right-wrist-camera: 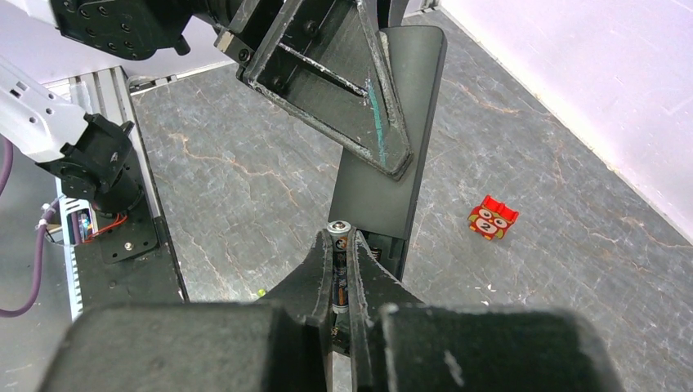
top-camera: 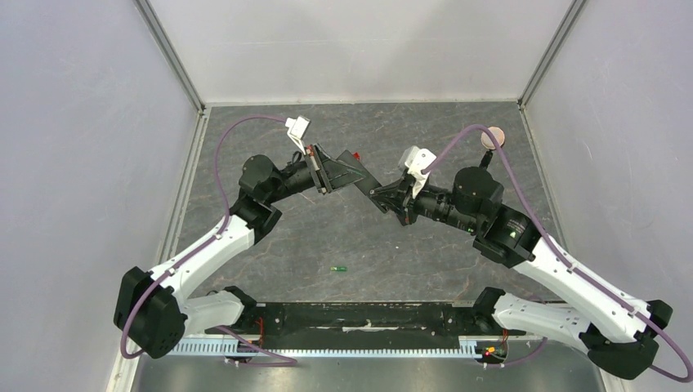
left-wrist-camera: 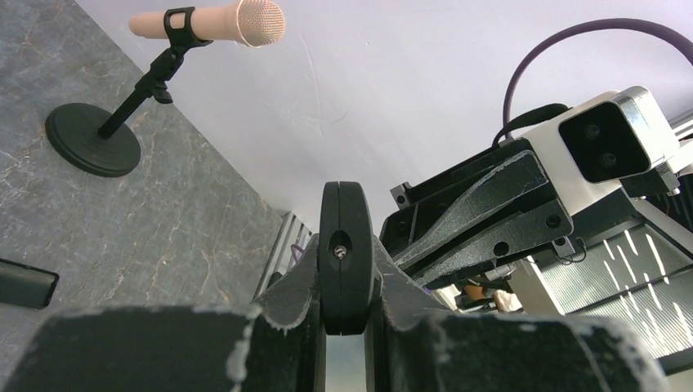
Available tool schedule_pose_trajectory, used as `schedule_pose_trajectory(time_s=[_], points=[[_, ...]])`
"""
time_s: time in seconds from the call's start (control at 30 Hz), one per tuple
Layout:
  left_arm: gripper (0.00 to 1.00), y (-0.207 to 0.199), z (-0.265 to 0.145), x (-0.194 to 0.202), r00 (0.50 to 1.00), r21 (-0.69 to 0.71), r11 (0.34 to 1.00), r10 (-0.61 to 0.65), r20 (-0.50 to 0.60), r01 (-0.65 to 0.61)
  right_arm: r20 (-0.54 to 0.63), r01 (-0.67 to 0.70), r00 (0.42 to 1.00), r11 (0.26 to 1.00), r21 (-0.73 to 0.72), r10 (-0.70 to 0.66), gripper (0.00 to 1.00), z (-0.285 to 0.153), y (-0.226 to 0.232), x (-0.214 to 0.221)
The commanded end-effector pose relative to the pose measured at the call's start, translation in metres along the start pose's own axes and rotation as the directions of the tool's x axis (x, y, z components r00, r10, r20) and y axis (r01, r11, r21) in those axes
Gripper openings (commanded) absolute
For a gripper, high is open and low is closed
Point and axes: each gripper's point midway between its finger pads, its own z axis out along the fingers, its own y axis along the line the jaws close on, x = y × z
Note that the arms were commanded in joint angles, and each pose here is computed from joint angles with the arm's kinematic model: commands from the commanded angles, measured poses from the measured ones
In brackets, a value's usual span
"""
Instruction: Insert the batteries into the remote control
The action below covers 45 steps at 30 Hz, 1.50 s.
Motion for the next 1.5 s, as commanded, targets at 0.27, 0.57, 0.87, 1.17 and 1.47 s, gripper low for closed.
schedule_pose_trajectory(time_s=[0.27, 0.57, 0.87, 1.17, 1.47], points=[[0.02, -0.03, -0.004, -0.016, 0.991, 0.071, 0.99, 0.118, 0.057, -0.122, -0.12, -0.003, 0.993, 0.999, 0.042, 0.008, 0.05, -0.001, -0.008, 0.014], [0.02, -0.025, -0.005, -0.014, 0.985, 0.037, 0.985, 0.166, 0.035, -0.168, -0.169, -0.002, 0.986, 0.999, 0.042, 0.009, 0.05, 0.001, -0.009, 0.025], [0.02, -0.031, -0.005, -0.019, 0.988, 0.049, 0.989, 0.137, 0.067, -0.141, -0.173, -0.019, 0.985, 0.998, 0.061, 0.029, 0.14, 0.003, -0.011, 0.028], [0.02, -0.027, -0.005, -0.017, 0.991, 0.041, 0.991, 0.122, 0.063, -0.125, -0.118, -0.078, 0.988, 0.985, 0.152, 0.096, 0.27, 0.004, -0.023, 0.017], [0.02, -0.018, -0.005, -0.017, 0.991, 0.008, 0.992, 0.121, 0.065, -0.122, -0.06, -0.097, 0.992, 0.977, 0.192, 0.11, 0.48, -0.008, -0.028, -0.002]])
